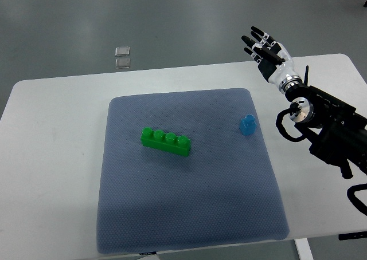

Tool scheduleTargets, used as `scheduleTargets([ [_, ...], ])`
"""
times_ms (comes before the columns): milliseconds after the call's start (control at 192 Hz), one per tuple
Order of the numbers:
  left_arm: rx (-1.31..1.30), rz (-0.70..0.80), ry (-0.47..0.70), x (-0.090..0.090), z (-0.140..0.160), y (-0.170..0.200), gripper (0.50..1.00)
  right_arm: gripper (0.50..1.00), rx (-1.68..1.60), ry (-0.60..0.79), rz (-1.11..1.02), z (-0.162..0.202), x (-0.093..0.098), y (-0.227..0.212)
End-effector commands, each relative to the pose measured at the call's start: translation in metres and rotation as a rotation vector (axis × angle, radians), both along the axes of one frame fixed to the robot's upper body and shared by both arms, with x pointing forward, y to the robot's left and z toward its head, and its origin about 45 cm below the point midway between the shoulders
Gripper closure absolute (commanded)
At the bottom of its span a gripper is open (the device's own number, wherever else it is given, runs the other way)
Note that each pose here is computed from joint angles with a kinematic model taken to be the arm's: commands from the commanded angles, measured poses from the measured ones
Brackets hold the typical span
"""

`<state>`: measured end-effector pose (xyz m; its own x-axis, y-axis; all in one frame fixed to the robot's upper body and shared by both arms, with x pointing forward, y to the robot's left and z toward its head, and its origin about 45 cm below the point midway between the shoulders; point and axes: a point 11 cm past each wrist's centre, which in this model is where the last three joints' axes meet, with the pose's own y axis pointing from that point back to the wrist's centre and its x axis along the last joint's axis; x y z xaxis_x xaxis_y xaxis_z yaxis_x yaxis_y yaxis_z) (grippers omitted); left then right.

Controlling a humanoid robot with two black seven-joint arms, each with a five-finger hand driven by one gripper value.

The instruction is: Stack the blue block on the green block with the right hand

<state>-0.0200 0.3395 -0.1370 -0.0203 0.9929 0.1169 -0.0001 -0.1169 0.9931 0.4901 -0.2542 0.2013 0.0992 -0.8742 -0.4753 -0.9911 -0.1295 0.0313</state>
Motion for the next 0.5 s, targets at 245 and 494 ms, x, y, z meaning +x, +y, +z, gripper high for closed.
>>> scheduleTargets([
  [245, 0.000, 0.000, 0.000, 0.000, 0.000, 0.000, 0.500, 0.587, -0.494, -0.202, 0.198, 0.059, 0.007, -0.023],
  [494, 0.000, 0.000, 0.000, 0.000, 0.000, 0.000, 0.500, 0.587, -0.922, -0.332, 0.479, 0.095, -0.008, -0.026],
])
